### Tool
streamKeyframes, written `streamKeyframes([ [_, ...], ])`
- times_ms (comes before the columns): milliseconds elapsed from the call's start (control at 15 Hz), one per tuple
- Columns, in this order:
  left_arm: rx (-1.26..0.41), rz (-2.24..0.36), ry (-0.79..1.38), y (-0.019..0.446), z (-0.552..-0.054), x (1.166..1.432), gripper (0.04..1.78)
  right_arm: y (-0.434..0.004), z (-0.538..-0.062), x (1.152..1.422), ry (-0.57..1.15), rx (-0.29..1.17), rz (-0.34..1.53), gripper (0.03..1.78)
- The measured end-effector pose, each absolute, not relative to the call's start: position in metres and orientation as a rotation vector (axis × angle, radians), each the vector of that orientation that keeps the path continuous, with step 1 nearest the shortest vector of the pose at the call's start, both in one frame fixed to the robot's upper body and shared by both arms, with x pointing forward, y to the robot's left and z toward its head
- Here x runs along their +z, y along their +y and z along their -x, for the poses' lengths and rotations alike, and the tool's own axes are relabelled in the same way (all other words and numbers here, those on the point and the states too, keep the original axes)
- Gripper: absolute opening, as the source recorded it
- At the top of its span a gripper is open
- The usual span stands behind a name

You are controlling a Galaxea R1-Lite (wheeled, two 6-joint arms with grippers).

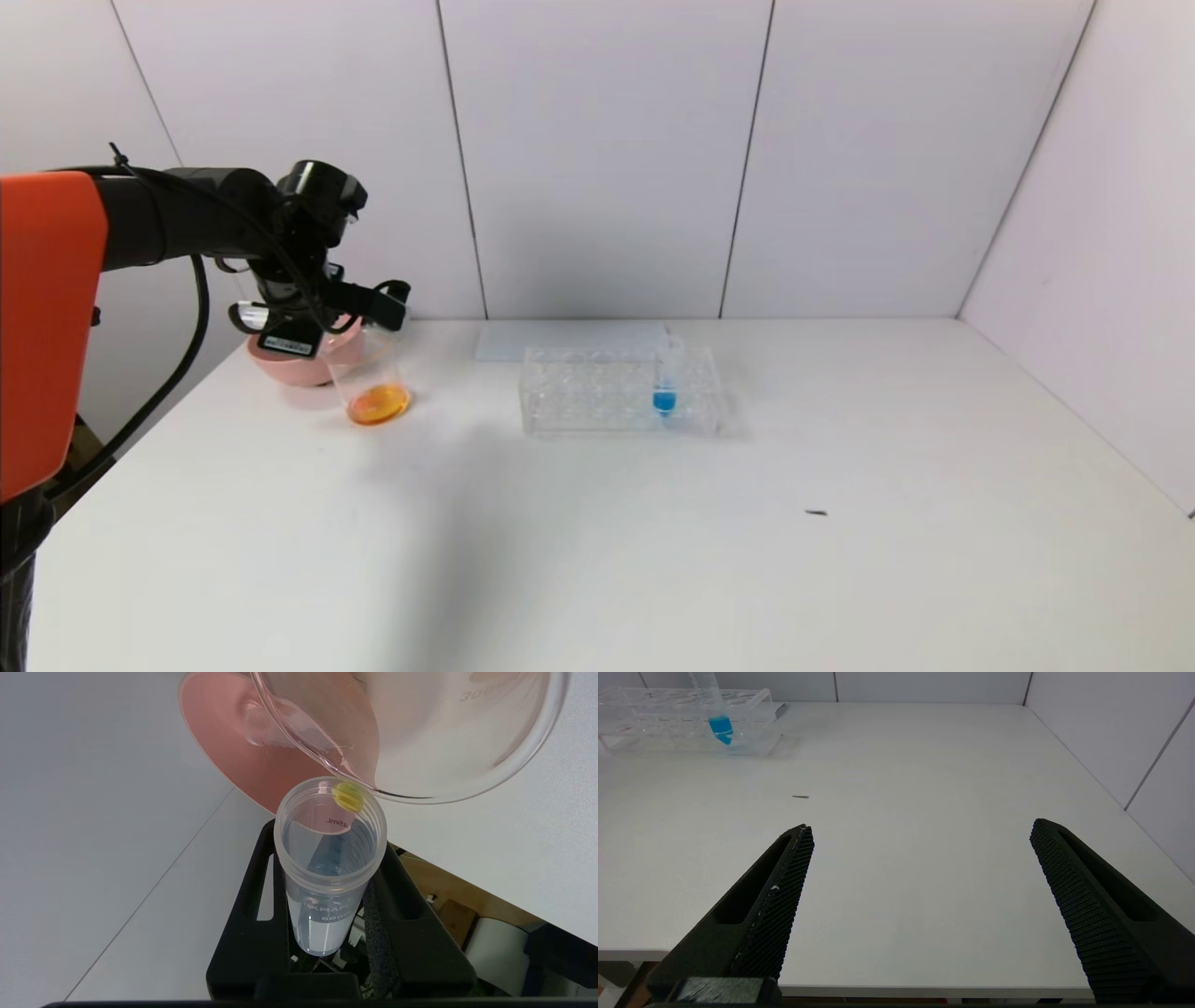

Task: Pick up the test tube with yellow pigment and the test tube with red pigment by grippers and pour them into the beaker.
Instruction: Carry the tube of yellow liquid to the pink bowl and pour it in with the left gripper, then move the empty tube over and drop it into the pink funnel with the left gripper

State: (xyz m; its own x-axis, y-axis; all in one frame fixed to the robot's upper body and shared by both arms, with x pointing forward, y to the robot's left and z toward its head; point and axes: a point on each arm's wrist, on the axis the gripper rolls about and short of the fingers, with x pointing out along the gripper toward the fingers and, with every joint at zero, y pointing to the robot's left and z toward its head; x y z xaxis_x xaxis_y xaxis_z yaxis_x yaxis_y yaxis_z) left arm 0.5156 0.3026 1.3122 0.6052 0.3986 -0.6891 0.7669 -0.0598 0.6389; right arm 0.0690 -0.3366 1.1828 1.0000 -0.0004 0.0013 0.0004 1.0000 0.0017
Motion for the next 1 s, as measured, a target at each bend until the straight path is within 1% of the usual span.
streamKeyframes([
  [267,-0.392,-1.643,0.953,0.303,-0.511,1.319,0.47,-0.337,-0.069,1.183,-0.001,0.0,-0.002,1.7],
  [533,-0.337,-1.526,0.912,0.308,-0.506,1.332,0.47,-0.337,-0.069,1.183,-0.001,0.0,-0.002,1.7],
  [733,-0.311,-1.396,0.895,0.321,-0.5,1.34,0.47,-0.337,-0.069,1.183,-0.001,-0.001,-0.002,1.7],
  [1000,-0.344,-1.202,0.802,0.322,-0.493,1.351,0.47,-0.337,-0.069,1.183,-0.001,0.0,-0.002,1.7],
])
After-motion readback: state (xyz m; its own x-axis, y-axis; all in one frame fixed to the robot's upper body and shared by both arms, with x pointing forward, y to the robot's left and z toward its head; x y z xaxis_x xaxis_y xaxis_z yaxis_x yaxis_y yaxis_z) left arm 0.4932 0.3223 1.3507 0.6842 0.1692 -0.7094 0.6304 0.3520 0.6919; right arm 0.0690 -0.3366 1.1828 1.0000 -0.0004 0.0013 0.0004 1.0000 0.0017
